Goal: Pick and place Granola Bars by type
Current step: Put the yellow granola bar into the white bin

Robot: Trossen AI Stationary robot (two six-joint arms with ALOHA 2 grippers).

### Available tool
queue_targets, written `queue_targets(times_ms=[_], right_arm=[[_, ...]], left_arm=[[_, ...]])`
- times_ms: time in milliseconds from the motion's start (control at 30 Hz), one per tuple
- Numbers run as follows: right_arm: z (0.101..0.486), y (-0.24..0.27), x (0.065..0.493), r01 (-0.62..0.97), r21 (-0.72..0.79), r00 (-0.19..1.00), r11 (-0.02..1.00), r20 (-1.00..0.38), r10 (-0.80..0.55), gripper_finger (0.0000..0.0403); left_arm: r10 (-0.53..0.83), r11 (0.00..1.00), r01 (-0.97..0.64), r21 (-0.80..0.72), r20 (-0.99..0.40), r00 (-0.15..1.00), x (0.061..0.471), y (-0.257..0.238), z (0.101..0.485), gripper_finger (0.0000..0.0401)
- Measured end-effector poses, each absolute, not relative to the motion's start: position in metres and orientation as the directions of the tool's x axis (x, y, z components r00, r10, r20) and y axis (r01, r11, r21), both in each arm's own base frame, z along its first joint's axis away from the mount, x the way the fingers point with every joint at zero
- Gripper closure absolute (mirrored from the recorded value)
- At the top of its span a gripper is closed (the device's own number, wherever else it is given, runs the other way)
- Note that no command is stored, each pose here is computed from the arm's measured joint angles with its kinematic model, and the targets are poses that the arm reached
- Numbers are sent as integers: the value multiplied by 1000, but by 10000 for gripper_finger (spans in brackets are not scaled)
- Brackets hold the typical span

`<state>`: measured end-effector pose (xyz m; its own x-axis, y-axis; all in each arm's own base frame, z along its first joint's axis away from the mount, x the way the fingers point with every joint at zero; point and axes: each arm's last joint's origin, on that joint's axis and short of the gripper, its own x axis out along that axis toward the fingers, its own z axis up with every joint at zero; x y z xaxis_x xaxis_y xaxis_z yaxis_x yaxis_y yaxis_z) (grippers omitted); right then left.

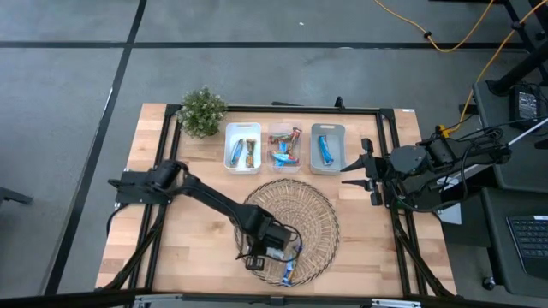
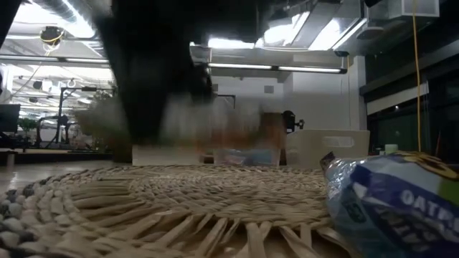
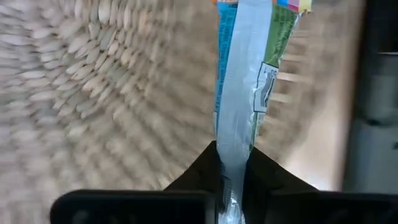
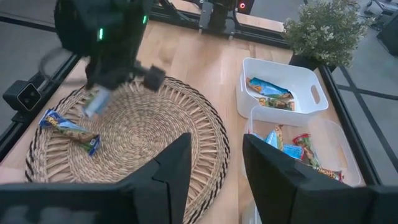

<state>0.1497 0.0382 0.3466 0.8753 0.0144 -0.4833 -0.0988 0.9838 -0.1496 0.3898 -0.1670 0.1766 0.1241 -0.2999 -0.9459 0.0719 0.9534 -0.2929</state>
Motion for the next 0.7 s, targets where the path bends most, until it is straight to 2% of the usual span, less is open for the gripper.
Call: queue_targets(times_ms=[133,267,400,533,633,700], right_arm=[[347,38,150,-99,-150,875,984,-484,14,256],[347,38,150,-98,-150,876,984,-482,14,256],[347,38,150,-98,-149,876,984,-481,14,256],[347,38,150,-100,-152,877,983,-481,14,256],[347,38,150,-99,-152,879,983,-477,15,256],[348,38,150,-98,-151,881,984,-472,16,256]], left_arm=[[-352,936,81,-343,-916,192,377,-156,225,374],[-410,911,127,-392,-829,381,356,-141,295,385],[-438,884,177,-433,-634,638,323,-124,373,382],[-384,887,242,-394,-337,860,279,-110,442,380],[-325,924,272,-269,-177,929,248,-108,473,386],[-293,940,262,-220,-122,948,233,-107,484,388]])
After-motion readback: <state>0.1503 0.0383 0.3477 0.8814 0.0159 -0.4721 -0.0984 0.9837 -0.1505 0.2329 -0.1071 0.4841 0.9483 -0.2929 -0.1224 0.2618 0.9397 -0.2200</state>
